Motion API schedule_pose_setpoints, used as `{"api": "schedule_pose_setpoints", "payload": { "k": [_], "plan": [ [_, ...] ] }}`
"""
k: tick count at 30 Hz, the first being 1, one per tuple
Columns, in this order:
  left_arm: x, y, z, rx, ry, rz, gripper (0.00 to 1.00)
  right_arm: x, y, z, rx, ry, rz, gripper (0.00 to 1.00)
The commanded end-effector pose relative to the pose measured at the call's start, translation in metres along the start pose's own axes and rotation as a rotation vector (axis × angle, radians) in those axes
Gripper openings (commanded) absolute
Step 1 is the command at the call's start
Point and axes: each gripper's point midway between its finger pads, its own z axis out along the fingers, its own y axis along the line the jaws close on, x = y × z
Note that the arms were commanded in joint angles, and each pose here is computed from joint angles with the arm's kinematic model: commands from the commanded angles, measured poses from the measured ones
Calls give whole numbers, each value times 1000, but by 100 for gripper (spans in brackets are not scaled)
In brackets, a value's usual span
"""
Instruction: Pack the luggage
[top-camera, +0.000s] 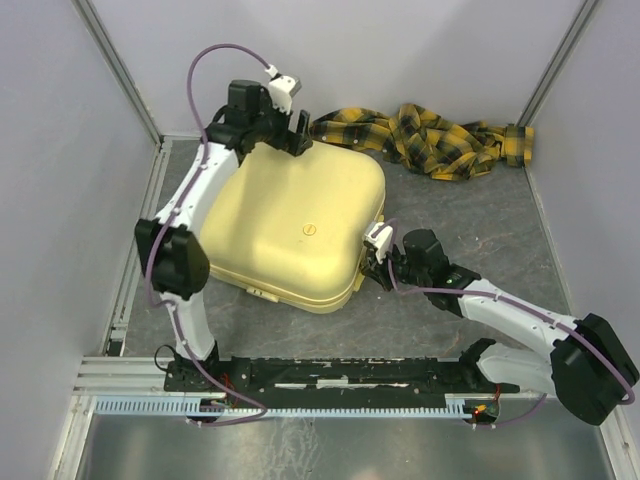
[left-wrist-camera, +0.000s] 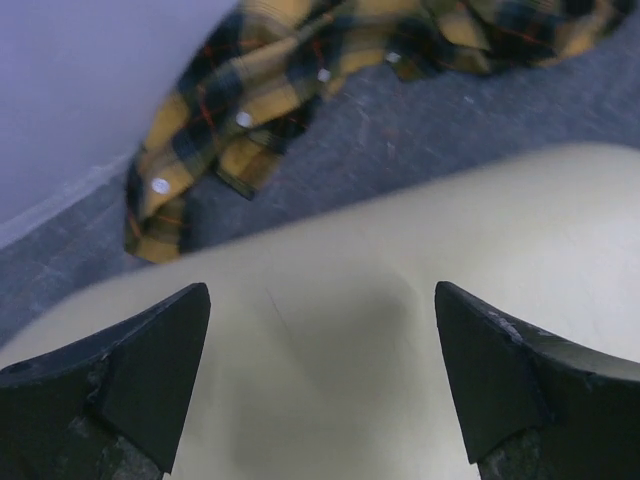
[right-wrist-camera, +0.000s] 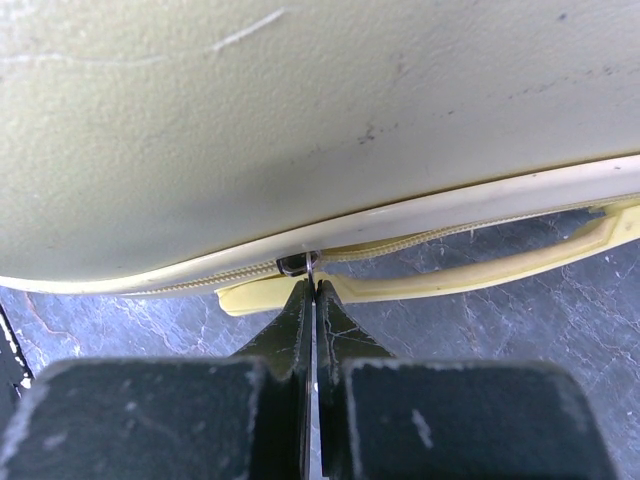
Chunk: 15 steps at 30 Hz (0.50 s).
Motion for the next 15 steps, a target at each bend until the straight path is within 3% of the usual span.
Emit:
{"api": "schedule_pose_setpoints", "payload": {
  "k": [1,9,15],
  "plan": [
    [-26,30,52,-239,-49,-73,99,-40,-19,-8,98,-140,-41,2],
    [-31,19,111,-550,-52,260,99,-36,-21,-13,125,-138,-42,2],
    [-16,3,143,-555,8,394,100,-34,-24,-15,149,-145,-36,2]
  ]
}}
